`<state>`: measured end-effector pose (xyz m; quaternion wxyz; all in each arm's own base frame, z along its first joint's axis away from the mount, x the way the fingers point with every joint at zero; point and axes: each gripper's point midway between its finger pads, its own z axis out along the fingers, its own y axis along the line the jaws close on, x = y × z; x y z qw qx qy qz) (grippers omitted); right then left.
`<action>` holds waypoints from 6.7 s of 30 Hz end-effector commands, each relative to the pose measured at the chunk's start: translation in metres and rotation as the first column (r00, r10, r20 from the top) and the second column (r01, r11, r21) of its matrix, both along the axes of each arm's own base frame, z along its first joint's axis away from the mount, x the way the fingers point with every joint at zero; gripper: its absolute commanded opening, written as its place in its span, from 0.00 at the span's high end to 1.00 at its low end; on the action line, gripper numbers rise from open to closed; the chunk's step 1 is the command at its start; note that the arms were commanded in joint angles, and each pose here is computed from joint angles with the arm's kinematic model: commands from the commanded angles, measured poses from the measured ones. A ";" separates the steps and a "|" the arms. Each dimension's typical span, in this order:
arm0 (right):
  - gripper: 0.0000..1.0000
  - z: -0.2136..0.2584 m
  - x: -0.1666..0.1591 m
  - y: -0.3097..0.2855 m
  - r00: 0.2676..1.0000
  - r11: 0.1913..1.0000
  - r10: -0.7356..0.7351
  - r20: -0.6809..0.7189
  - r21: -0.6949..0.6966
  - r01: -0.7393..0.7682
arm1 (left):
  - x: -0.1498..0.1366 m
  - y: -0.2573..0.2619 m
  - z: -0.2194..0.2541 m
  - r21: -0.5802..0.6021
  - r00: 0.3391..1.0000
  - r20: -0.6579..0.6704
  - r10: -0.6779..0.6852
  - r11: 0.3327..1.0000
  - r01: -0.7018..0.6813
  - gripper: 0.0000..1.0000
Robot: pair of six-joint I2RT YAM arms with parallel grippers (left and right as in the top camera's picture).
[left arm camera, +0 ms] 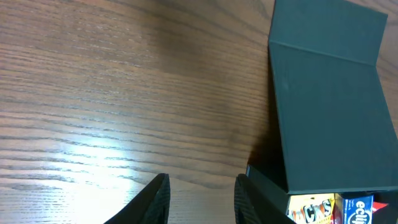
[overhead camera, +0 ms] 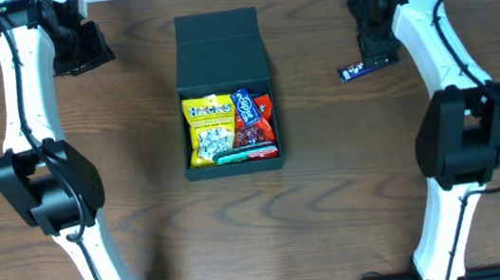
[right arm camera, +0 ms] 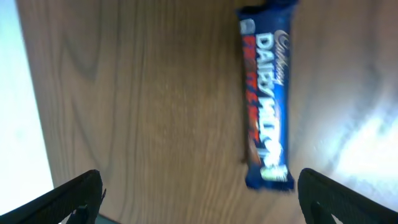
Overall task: Pack container
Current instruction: 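Move the right gripper out to the blue Cadbury Dairy Milk bar, then grasp the blue Cadbury bar by its end with the right gripper, then carry the Cadbury bar with the right gripper over the box, then lower the Cadbury bar into the box front and release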
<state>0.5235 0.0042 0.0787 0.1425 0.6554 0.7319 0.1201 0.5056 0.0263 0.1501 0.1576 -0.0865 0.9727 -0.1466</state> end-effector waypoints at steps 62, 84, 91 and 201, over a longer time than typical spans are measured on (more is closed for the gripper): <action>0.95 -0.081 -0.004 0.020 0.968 0.939 0.239 -0.072 0.270 -0.212 | 0.005 0.003 0.005 0.010 1.000 0.019 0.014 1.000 -0.015 0.63; 0.98 0.111 -0.019 0.168 0.534 0.582 0.800 0.274 -0.134 -0.802 | 0.011 0.004 0.007 0.014 0.999 0.047 0.014 1.000 -0.015 0.62; 0.98 0.142 -0.062 0.256 0.597 0.640 0.734 0.324 -0.037 -0.768 | 0.009 0.003 0.006 0.014 0.999 0.039 0.009 1.000 -0.010 0.62; 0.59 0.130 -0.123 0.225 0.672 0.670 0.738 0.054 -0.177 -0.721 | -0.001 0.001 0.003 -0.007 1.000 -0.011 0.027 1.000 -0.027 0.64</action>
